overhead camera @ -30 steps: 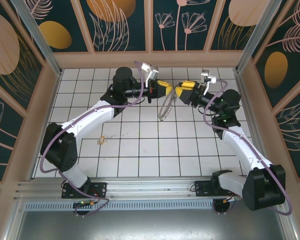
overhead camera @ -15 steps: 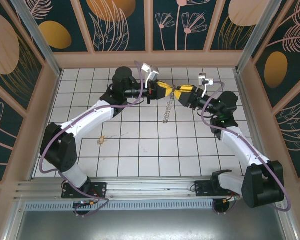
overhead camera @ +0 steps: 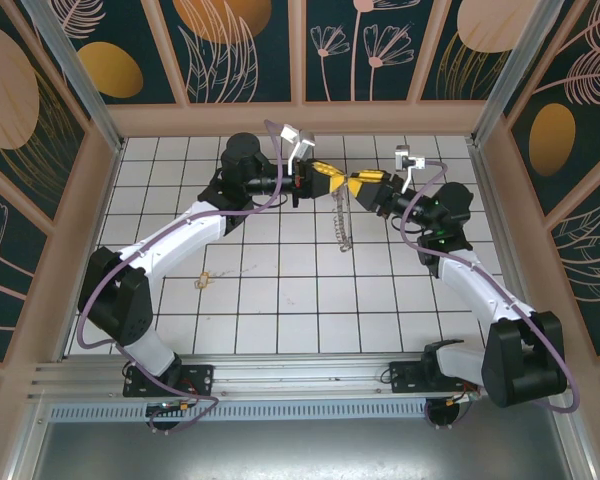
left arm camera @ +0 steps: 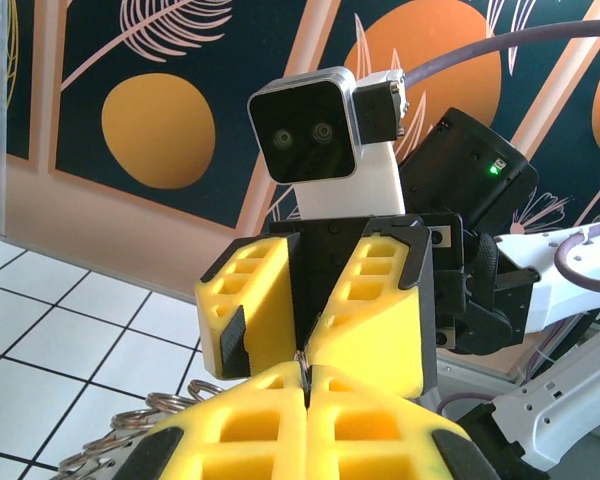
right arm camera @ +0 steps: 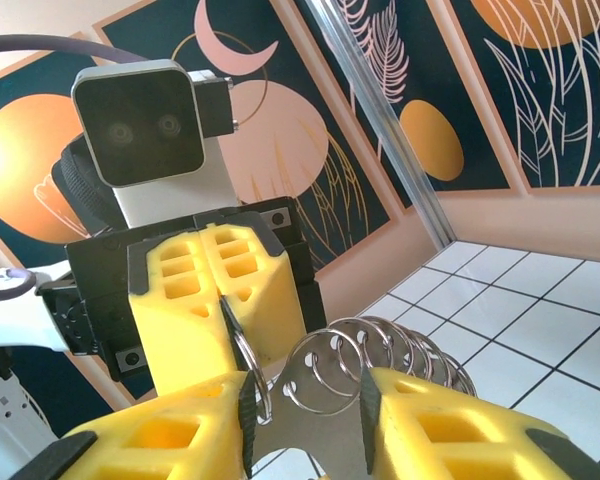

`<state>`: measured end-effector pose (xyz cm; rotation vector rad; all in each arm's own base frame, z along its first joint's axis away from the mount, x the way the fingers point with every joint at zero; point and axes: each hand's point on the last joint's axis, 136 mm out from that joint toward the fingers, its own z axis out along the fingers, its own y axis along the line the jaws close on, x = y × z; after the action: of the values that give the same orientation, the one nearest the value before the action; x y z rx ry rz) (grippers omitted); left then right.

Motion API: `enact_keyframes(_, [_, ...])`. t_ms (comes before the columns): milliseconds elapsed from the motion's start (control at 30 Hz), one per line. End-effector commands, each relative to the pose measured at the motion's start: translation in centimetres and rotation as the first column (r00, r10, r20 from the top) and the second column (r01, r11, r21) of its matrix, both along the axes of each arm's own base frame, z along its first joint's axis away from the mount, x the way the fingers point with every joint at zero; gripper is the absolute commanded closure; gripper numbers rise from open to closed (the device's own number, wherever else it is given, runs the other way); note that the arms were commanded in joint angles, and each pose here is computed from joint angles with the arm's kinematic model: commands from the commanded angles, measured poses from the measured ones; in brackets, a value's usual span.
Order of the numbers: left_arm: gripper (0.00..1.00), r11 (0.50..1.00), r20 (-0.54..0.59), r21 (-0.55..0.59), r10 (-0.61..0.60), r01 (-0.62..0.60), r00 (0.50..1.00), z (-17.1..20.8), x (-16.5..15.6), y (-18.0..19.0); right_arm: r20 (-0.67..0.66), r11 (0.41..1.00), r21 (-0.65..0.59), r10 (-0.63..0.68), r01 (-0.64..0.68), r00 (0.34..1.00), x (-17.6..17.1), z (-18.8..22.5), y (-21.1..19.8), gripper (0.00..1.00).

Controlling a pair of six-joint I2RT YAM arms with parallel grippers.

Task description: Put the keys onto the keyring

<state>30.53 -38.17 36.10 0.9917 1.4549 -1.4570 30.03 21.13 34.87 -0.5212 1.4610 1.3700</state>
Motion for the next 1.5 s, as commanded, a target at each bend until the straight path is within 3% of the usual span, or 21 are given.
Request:
enact_keyframes(0, [1.00,0.998,0.054,-0.049,-0.030,0.033,0.998,1.8,-0.8,0.3,0.051,1.000,0.011,0.028,-0.028,0.998,-0.5,0.9,0.5,0.66])
enact_keyframes(867, [1.00,0.997,0.022,-0.035,-0.063,0.064,0.998,0.5,-0.8,0.0,0.081,1.000,0.009,0.006,-0.007,0.997,-0.6,1.8,0.6,0.66])
enact_keyframes(1167, [1.00,0.996,0.012,-0.026,-0.081,0.082,0.997,0.1,-1.0,-0.1,0.093,1.000,0.010,0.007,-0.008,0.996,-0.7,2.0,0.6,1.00])
enact_keyframes(1467, [1.00,0.997,0.009,-0.027,-0.078,0.078,0.997,0.2,-1.0,-0.1,0.107,1.000,0.009,0.012,-0.013,0.994,-1.0,2.2,0.6,1.00])
